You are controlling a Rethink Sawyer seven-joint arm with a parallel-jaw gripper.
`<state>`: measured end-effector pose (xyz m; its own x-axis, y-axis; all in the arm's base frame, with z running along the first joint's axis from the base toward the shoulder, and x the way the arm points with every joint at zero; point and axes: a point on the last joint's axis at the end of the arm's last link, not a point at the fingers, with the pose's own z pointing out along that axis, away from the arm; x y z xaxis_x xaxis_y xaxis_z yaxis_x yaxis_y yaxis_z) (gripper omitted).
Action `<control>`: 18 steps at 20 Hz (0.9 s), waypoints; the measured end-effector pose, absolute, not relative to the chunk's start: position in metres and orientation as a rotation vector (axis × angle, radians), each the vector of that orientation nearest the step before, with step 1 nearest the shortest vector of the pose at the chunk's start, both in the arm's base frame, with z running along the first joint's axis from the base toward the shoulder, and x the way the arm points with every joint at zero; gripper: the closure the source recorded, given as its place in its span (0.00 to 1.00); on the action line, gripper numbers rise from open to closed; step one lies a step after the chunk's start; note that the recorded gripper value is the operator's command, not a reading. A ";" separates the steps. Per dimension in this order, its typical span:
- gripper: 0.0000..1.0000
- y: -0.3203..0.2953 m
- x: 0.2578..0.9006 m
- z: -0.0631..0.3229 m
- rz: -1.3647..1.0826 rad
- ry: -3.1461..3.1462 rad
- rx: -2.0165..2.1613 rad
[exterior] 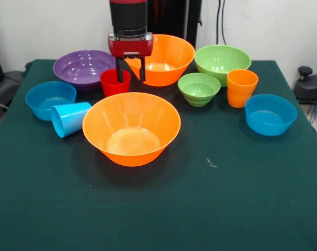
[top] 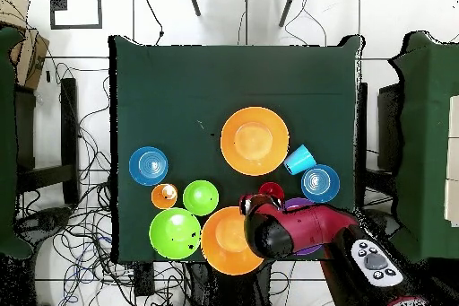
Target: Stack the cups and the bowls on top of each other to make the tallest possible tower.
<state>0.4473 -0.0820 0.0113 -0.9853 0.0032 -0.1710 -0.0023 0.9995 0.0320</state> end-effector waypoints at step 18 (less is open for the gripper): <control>0.00 -0.133 0.418 0.011 -0.032 3.008 0.164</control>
<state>0.4177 -0.1335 0.0108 -0.9858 0.1068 -0.1294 0.1095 0.9939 -0.0142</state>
